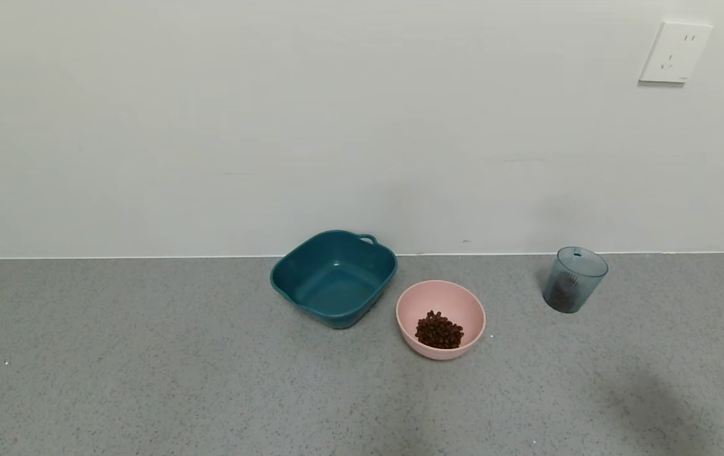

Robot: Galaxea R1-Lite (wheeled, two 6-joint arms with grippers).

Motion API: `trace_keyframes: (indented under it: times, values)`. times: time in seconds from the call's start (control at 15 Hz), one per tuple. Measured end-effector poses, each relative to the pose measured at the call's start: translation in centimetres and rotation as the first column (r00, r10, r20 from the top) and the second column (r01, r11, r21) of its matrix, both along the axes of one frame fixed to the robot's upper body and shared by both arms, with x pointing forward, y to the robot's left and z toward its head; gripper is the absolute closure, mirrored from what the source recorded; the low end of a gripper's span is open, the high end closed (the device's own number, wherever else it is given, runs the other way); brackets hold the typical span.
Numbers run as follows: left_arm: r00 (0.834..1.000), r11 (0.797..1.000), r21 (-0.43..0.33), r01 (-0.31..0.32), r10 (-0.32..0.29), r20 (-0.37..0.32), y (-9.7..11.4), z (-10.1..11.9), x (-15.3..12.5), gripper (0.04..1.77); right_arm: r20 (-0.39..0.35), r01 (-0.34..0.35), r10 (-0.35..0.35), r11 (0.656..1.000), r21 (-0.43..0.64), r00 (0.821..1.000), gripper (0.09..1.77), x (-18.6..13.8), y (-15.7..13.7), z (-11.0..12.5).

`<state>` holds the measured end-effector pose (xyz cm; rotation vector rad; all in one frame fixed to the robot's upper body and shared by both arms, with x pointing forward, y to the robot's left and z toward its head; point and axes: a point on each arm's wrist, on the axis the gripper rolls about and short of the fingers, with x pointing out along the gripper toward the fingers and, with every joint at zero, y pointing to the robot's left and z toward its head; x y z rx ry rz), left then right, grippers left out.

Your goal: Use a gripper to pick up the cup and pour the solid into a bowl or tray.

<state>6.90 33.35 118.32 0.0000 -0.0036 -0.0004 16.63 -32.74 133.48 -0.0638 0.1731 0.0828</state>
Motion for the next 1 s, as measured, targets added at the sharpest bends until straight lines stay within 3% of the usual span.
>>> trace_keyframes:
  times: [0.2, 0.4, 0.67, 1.0]
  values:
    - [1.000, 1.000, 0.000, 0.000, 0.000, 0.000, 0.0, 0.0, 0.0, 0.06, 0.043, 0.014, -0.014, 1.000, -0.005, 0.999, 0.16, -2.9, -0.5, 0.1]
    - [1.000, 1.000, 0.000, 0.000, 0.000, 0.000, 0.0, 0.0, 0.0, 0.06, 0.036, 0.102, -0.101, 0.994, -0.034, 0.994, 0.16, -5.8, -1.0, 0.1]
    - [1.000, 1.000, 0.000, 0.000, 0.000, 0.000, 0.0, 0.0, 0.0, 0.06, 0.098, 0.198, -0.194, 0.980, -0.029, 0.976, 0.16, -8.5, -1.0, -0.4]
    - [1.000, 1.000, 0.000, 0.000, 0.000, 0.000, 0.0, 0.0, 0.0, 0.06, 0.129, 0.110, -0.107, 0.994, -0.015, 0.986, 0.16, -11.2, -1.0, -2.0]
